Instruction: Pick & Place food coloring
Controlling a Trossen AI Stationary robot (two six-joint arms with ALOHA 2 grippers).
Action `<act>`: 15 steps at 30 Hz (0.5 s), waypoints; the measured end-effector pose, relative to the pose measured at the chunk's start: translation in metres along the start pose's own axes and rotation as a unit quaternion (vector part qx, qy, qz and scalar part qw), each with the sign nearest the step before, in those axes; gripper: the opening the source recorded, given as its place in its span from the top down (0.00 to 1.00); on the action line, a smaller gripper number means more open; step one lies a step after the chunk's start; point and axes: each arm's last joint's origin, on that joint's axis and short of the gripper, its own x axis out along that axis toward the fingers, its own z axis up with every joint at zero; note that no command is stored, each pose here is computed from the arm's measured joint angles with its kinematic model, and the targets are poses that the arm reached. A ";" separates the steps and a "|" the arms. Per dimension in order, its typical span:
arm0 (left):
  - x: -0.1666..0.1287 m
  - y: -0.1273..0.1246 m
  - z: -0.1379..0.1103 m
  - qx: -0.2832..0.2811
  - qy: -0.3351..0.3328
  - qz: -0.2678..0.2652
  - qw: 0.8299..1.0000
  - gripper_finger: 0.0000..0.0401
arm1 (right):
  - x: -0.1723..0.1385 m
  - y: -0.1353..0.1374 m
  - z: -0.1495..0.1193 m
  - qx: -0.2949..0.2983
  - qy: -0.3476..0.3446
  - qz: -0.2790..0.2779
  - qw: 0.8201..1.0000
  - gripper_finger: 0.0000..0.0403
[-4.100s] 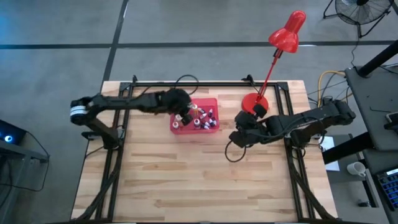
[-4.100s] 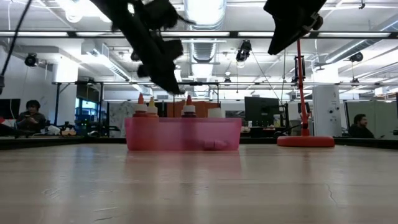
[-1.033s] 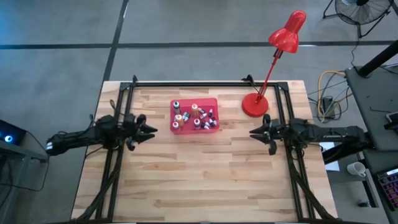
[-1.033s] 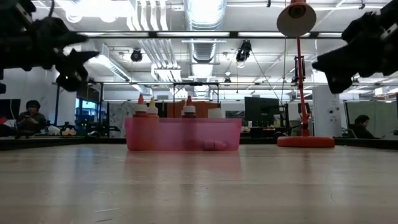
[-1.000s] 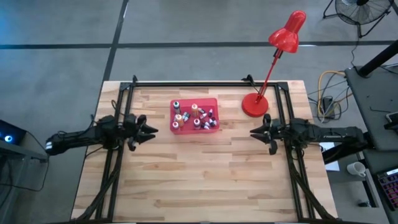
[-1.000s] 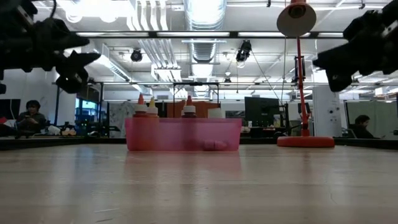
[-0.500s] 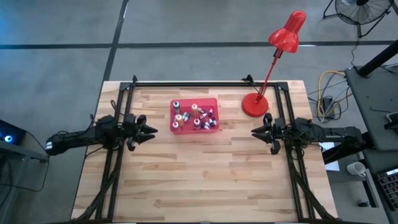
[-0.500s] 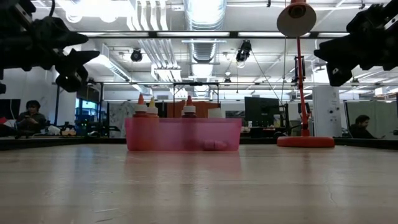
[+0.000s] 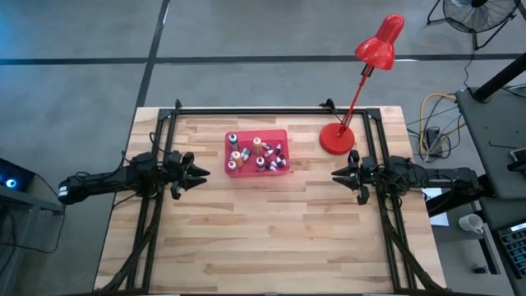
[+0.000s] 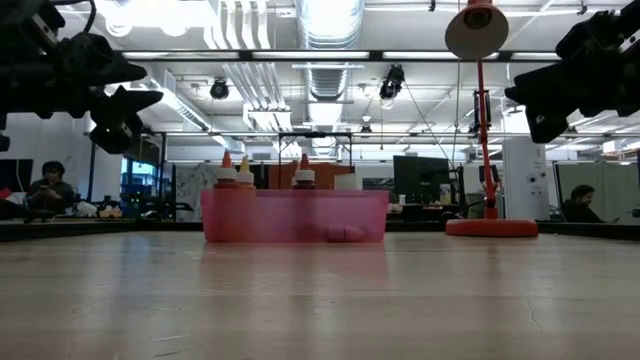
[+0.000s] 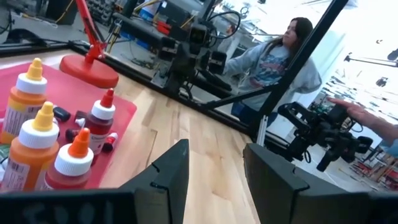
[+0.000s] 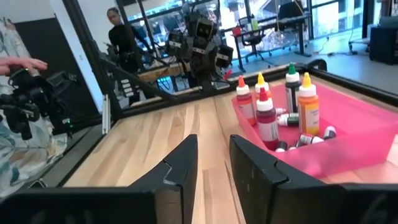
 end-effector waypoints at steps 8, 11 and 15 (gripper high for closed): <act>0.000 -0.001 0.001 0.001 -0.004 -0.002 1.000 0.69 | -0.001 0.000 0.001 0.000 -0.009 0.003 1.000 0.82; 0.000 -0.001 0.001 0.001 -0.004 -0.003 1.000 0.69 | -0.001 0.000 0.001 0.000 -0.006 0.002 1.000 0.83; 0.000 -0.001 0.001 0.001 -0.005 -0.003 1.000 0.69 | 0.000 0.000 0.001 0.000 -0.003 0.001 1.000 0.83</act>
